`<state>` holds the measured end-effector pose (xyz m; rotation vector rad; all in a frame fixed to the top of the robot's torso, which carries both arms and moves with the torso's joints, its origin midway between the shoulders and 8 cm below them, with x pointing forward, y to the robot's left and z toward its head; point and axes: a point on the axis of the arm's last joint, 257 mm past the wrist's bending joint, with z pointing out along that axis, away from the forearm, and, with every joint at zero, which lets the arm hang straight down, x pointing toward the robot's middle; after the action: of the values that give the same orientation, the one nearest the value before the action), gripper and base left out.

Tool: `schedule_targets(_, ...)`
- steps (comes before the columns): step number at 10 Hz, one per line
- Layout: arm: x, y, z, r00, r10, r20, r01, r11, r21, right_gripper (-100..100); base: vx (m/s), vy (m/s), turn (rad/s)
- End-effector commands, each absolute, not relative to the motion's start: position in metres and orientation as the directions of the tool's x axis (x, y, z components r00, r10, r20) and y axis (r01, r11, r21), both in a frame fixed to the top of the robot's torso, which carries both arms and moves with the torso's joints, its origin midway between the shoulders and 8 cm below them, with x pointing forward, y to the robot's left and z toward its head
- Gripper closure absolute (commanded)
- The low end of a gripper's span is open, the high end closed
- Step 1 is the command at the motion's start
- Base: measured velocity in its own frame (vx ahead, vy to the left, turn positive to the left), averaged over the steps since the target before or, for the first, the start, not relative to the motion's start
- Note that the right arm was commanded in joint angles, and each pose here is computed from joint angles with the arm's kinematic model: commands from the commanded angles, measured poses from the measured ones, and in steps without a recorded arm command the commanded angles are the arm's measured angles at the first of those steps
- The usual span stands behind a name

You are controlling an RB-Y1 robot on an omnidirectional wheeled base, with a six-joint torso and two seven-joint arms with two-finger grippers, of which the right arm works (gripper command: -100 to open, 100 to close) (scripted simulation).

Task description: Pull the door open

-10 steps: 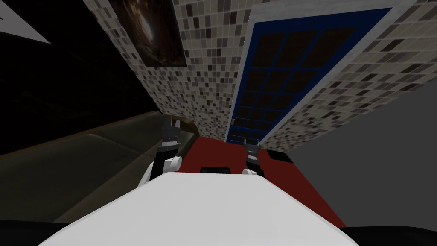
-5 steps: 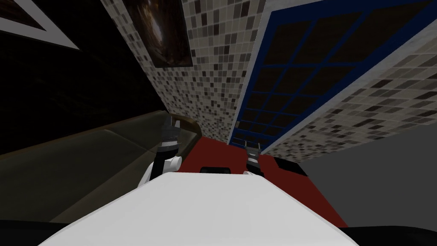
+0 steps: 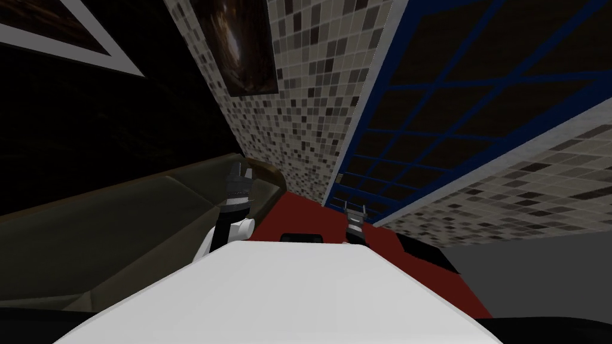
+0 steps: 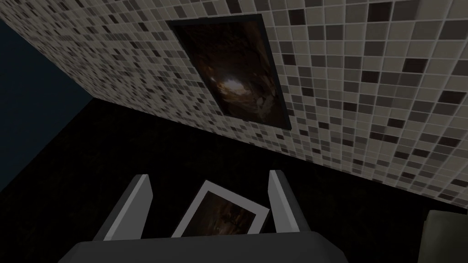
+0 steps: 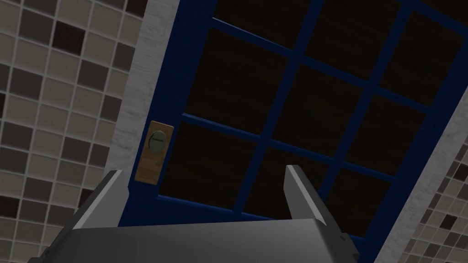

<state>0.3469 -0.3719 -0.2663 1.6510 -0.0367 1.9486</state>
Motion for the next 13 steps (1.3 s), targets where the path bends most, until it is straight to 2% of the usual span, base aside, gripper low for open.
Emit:
schedule_targets(1,0.342,-0.378,-0.278,-0.059,0.369,0.928,-0.450,-0.839,0.305,-100,0.102,-0.032,0.184)
schedule_targets(13,0.289,-0.435,-0.358,-0.006,0.125,0.992,-0.564,-0.820,0.100,-100,0.110,-0.047,0.179)
